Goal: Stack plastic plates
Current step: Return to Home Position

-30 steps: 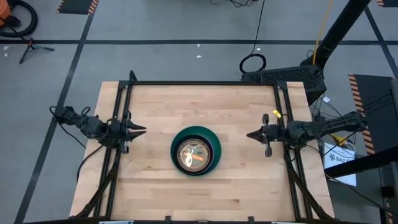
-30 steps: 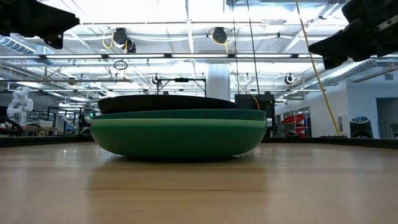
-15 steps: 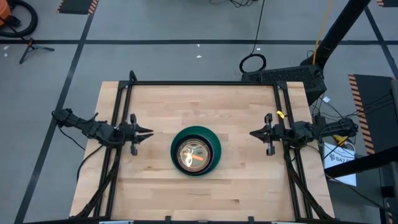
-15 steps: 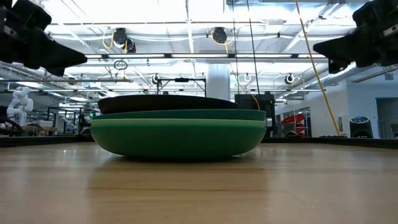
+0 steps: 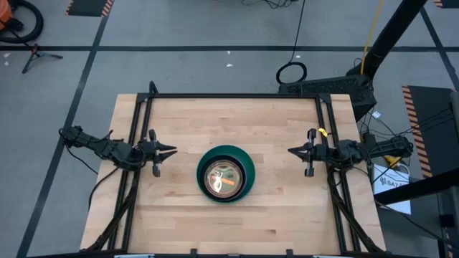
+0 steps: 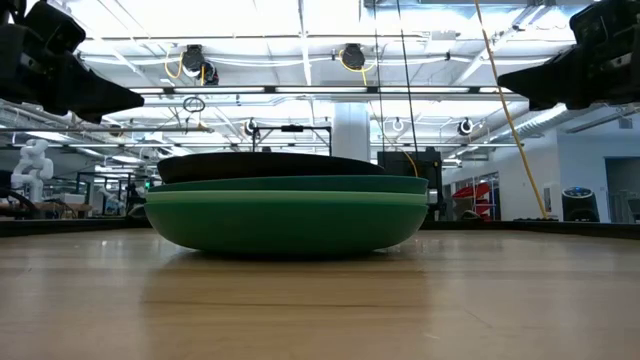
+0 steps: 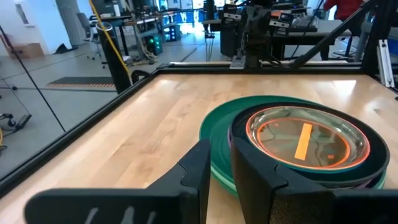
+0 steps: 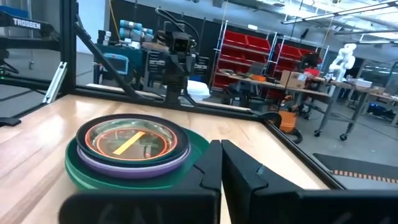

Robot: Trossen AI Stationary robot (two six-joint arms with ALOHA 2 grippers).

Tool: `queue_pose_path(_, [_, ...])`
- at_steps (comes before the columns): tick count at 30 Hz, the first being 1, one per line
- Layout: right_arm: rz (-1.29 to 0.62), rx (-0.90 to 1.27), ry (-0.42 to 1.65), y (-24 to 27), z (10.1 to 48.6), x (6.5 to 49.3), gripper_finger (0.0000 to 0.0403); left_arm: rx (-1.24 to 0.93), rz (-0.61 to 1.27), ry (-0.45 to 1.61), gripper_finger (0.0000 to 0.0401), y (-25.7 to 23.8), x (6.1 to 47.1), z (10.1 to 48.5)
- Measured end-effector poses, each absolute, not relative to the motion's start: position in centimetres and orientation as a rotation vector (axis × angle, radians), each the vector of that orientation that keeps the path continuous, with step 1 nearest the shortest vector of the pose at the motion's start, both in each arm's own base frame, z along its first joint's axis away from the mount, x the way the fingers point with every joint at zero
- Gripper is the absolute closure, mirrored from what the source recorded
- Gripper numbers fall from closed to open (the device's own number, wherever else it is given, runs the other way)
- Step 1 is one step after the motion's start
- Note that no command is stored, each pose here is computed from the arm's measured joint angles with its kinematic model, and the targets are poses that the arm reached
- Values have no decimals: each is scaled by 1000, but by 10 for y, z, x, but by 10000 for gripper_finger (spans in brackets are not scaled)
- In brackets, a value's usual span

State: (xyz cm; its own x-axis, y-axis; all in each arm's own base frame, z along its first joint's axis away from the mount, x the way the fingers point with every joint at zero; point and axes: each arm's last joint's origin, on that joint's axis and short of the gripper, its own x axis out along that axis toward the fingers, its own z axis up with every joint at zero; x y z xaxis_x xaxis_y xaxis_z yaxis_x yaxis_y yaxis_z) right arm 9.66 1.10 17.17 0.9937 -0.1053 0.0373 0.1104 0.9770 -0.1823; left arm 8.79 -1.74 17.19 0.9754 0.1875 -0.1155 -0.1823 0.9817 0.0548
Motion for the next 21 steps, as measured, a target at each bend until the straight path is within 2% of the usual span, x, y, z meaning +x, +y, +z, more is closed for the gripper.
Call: queue_pose_path(21, [-108,-186,-25,11,171,97,403,56,186,122,329,-17,88,172])
